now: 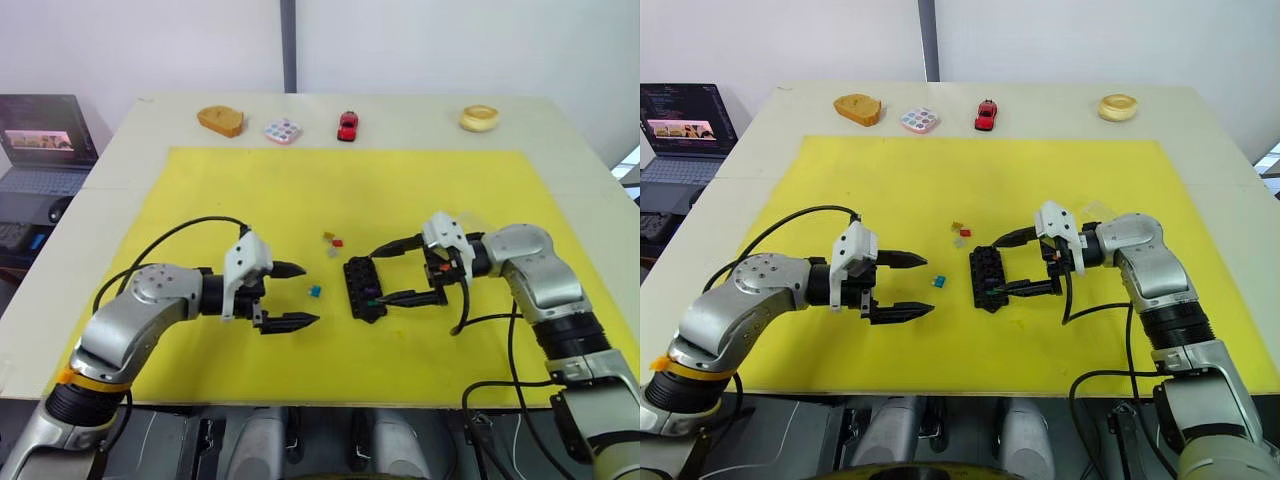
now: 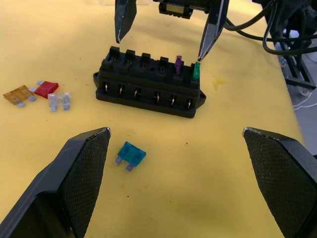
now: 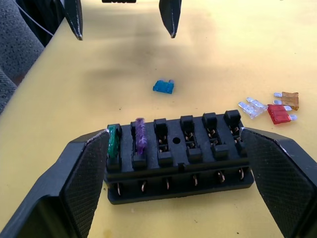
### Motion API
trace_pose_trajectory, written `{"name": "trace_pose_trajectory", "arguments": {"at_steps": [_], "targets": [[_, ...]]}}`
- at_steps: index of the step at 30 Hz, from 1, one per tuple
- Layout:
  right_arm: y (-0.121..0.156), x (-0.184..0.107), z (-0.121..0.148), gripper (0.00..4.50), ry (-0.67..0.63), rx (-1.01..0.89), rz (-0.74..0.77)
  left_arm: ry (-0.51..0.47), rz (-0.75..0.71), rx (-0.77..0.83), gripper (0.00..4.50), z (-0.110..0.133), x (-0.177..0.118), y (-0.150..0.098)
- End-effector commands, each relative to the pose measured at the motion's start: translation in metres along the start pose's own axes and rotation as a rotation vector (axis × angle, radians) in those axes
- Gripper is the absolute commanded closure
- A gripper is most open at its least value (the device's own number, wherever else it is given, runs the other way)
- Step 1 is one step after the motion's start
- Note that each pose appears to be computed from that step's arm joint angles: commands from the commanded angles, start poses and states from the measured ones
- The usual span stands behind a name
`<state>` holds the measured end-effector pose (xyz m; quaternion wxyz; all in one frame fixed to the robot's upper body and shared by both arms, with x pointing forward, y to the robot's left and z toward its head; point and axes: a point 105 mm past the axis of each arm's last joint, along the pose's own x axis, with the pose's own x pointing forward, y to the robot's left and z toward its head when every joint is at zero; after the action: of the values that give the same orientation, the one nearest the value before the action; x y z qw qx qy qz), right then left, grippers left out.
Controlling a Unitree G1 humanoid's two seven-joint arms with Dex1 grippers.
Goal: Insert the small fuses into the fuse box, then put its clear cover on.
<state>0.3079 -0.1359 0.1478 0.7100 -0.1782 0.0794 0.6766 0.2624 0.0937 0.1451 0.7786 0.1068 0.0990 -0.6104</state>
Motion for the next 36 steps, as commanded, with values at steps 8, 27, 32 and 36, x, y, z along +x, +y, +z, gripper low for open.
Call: {"name": "trace_pose_trajectory", "arguments": {"at_steps": [8, 27, 32, 36], "targets": [[0.01, -0.005, 0.045, 1.38, -0.109, 0.002, 0.022, 0.032, -0.02, 0.022, 0.0, 0.006, -0.018, -0.002], [0.019, 0.006, 0.002, 4.47, -0.016, 0.048, 0.001, 0.059, -0.036, 0.015, 0.0, 0.005, -0.021, -0.007], [0.017, 0.006, -0.007, 4.47, -0.002, 0.044, -0.014, 0.057, -0.03, 0.016, 0.0, 0.006, -0.022, -0.005], [0.02, 0.008, -0.012, 4.47, 0.01, 0.041, -0.004, 0.058, -0.029, 0.016, 0.0, 0.006, -0.022, -0.006]]}}
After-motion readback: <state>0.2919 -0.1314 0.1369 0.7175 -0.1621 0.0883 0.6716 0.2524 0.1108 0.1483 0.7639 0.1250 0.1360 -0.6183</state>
